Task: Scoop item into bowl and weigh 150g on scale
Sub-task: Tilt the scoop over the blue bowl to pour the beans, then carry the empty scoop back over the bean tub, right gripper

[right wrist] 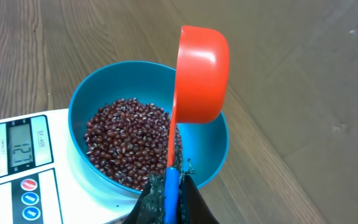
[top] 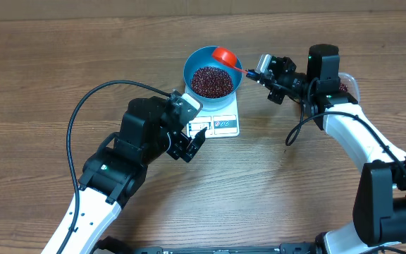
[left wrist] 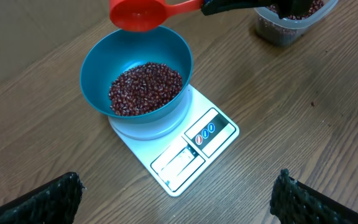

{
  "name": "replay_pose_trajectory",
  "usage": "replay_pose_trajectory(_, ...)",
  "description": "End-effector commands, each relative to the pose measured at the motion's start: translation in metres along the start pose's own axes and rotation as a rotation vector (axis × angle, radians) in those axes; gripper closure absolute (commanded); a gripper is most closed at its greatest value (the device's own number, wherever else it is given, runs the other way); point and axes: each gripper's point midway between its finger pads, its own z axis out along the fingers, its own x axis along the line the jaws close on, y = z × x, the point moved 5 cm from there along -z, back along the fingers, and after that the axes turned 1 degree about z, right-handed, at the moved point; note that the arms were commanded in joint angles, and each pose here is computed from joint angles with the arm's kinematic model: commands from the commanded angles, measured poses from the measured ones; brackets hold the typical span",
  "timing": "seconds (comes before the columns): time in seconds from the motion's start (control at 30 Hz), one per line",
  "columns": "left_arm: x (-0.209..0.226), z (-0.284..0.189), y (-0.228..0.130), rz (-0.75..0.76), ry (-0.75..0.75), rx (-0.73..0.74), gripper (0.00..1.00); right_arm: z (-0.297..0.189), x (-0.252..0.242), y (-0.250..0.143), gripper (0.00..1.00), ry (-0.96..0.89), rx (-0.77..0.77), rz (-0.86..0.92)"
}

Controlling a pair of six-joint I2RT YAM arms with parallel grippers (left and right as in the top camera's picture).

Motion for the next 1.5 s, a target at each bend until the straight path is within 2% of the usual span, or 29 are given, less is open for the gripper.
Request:
replay_pose_trajectory(0.0, 0.002, -0.003, 0.001, -0.016, 0.013, -0.007, 0.00, 0.000, -0.004, 0.004, 0.96, -0.016, -0.006, 0.070)
replay_pose_trajectory(0.17, 0.002, -0.003, 0.000, -0.016, 0.013, -0.006, 0.00, -0.012, -0.021, 0.020, 0.96, -0.112, 0.011, 0.336)
replay_pose_trajectory(0.27, 0.002, -0.003, 0.001, -0.016, 0.013, -0.007, 0.01, -0.028, -0.029, 0.028, 0.96, -0.201, 0.070, 0.463)
replay_pose_trajectory(0.53, 0.002, -0.003, 0.001, -0.016, 0.013, -0.007, 0.00, -0.088, -0.036, 0.040, 0.97, -0.469, 0.319, 0.640)
replay_pose_trajectory(0.77, 0.002, -0.003, 0.001, -0.016, 0.013, -0.007, 0.00, -0.145, -0.025, 0.024, 0.96, -0.751, 0.569, 0.750)
replay_pose_trajectory(0.97, 0.002, -0.003, 0.001, -0.016, 0.013, -0.007, 0.00, -0.168, -0.002, -0.006, 0.96, -0.789, 0.730, 0.939)
replay_pose_trajectory(1.13, 0.002, -0.003, 0.001, -0.016, 0.013, -0.007, 0.00, -0.193, -0.001, -0.025, 0.96, -0.837, 0.792, 1.026)
replay_pose_trajectory(1.3, 0.002, -0.003, 0.001, -0.016, 0.013, -0.007, 0.00, -0.208, -0.003, -0.037, 0.96, -0.888, 0.791, 1.122)
replay_pose_trajectory(1.47, 0.002, -0.003, 0.001, -0.016, 0.013, -0.007, 0.00, -0.199, -0.003, -0.046, 0.96, -0.842, 0.790, 1.157)
